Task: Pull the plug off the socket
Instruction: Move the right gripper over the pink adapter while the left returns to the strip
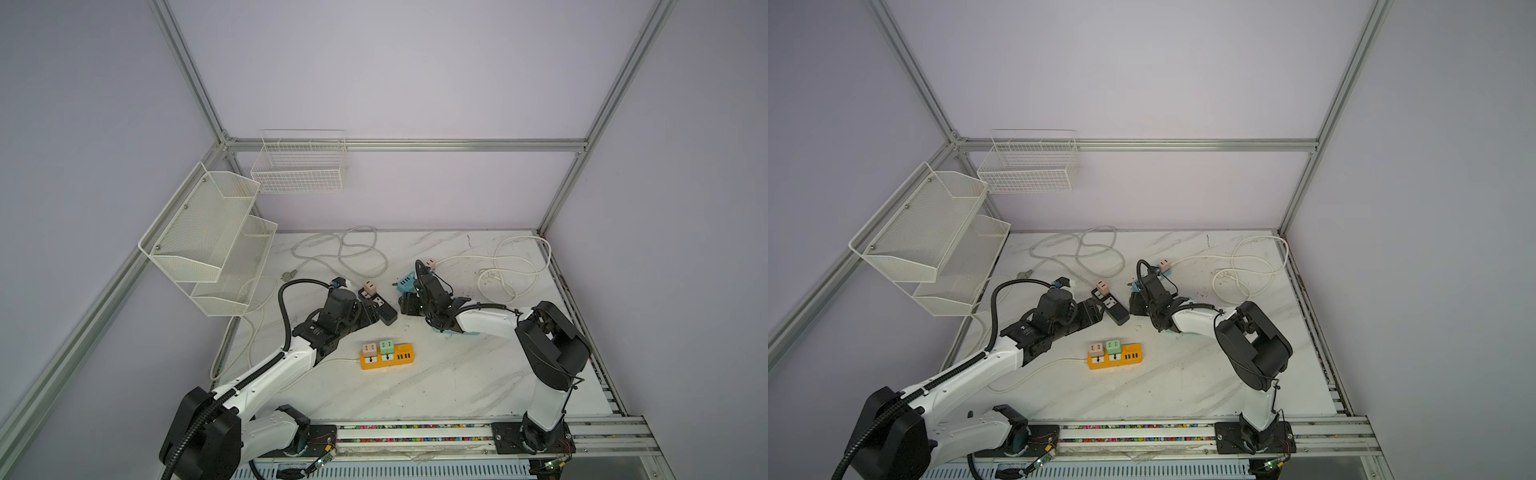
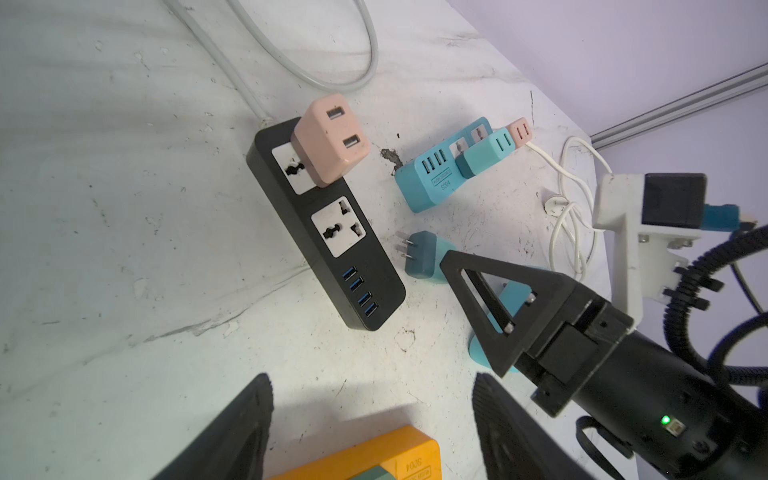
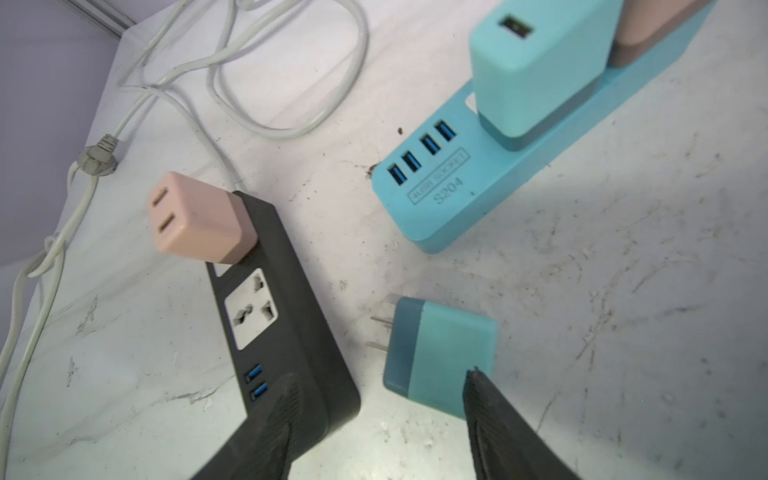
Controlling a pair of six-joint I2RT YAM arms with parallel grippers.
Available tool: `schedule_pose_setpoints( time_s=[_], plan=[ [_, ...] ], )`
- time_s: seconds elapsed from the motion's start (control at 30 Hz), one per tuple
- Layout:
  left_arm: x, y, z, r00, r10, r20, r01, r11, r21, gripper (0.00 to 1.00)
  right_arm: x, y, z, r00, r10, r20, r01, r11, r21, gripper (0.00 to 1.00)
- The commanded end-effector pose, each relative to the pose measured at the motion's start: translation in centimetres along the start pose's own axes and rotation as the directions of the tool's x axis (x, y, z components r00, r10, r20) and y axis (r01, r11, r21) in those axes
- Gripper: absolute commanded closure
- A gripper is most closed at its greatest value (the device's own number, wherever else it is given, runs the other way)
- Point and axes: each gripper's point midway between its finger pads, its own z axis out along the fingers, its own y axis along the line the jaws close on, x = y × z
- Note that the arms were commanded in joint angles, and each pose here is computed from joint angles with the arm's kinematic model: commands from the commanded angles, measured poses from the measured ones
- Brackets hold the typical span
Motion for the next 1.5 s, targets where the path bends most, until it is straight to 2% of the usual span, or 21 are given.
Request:
schedule_pose_setpoints(
  time_s=[0.0,0.17,0.37,0.53,0.73,0.9,1.27,1.47],
  plan=[
    [-1.8,0.1,-1.3,0.998,0.02,0.056,-0.02,1.0,-0.008,0.23,-0.9,1.8,-1.6,0.997,-0.073,0.014,0.073,0.997,0.01,0.34],
    [-2.8,1.3,-2.3,0.997,0.012,0.08,-0.01,1.0,-0.026,0.23,-1.4,3.9,-2.2,0.988,-0.152,0.02,0.153,0.988,0.0,0.33],
    [-3.7,3.2,-3.1,0.993,-0.029,0.111,0.034,0.998,-0.045,0.22,-2.0,8.3,-2.2,0.962,-0.271,0.022,0.272,0.955,-0.117,0.33],
    [-3.8,4.7,-3.2,0.991,-0.063,0.116,0.069,0.996,-0.055,0.22,-2.1,9.8,-0.4,0.94,-0.341,0.019,0.34,0.929,-0.142,0.33],
    [-3.8,6.3,-2.6,0.988,-0.091,0.121,0.1,0.992,-0.073,0.22,-1.4,9.6,3.2,0.902,-0.429,-0.035,0.425,0.9,-0.096,0.33],
    [-3.8,7.3,-1.9,0.986,-0.119,0.114,0.129,0.988,-0.086,0.22,-1.5,9.0,5.5,0.887,-0.46,-0.046,0.459,0.888,-0.038,0.35],
    [-2.6,8.2,-0.4,0.985,-0.162,0.067,0.168,0.981,-0.101,0.22,-0.6,8.8,9.4,0.844,-0.533,-0.066,0.532,0.846,-0.026,0.42],
    [-2.3,8.4,0.0,0.984,-0.171,0.051,0.176,0.979,-0.105,0.2,-0.1,9.0,10.3,0.826,-0.559,-0.073,0.558,0.829,-0.045,0.48]
  ],
)
